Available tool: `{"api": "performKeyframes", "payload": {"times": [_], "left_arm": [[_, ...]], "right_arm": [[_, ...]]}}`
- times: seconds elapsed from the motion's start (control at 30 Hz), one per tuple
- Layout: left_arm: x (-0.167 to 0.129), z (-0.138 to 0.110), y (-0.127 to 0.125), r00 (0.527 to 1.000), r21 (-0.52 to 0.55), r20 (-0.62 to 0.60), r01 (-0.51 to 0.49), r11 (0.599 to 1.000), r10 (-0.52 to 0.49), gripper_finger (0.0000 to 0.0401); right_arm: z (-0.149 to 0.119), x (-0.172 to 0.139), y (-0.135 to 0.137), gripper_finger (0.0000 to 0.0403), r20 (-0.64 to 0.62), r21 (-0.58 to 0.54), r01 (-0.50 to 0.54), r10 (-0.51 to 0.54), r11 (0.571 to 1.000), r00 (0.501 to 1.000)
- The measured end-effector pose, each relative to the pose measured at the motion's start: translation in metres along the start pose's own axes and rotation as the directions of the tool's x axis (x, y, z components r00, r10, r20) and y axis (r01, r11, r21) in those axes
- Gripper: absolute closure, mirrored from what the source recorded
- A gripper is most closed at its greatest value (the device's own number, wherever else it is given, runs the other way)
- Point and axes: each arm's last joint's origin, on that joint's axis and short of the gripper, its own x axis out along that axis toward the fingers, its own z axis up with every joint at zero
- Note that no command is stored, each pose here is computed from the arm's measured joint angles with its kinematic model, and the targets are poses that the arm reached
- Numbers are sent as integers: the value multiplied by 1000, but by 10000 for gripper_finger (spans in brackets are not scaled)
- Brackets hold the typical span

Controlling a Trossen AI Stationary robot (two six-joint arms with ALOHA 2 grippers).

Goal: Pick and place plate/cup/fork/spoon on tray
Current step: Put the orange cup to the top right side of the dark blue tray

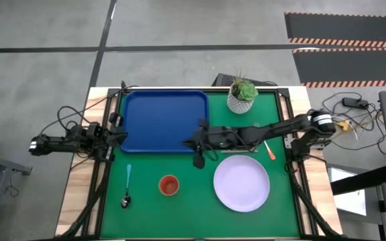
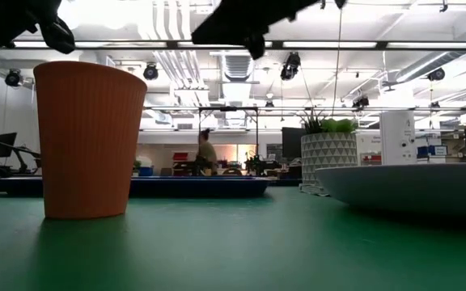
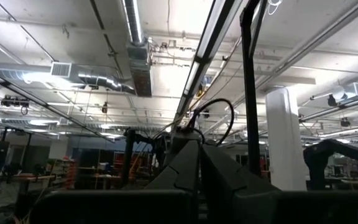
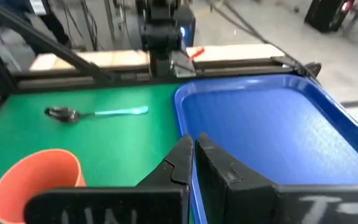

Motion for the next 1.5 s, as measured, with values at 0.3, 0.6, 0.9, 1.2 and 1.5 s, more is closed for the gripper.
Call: {"api": "performKeyframes", "payload": {"times": [0.3,0.6,0.9,1.2,1.5], "left_arm": [[0,-3,0,1000,-10,-31,-4,1000,4,401],[0,-9,1,996,-10,-92,-9,1000,8,401],[0,-9,1,996,2,-87,-9,1000,9,401],[0,-9,1,996,128,-84,-2,992,13,401],[0,-7,1,997,131,-65,-26,991,35,401]], "right_arm": [[14,31,8,394,-139,-47,-71,64,996,988],[14,52,20,394,-157,7,-296,293,955,943],[21,74,33,394,-204,-15,-314,305,949,930],[23,91,46,394,-339,-33,-332,302,943,891],[15,109,54,360,-384,-33,-338,301,941,873]]}}
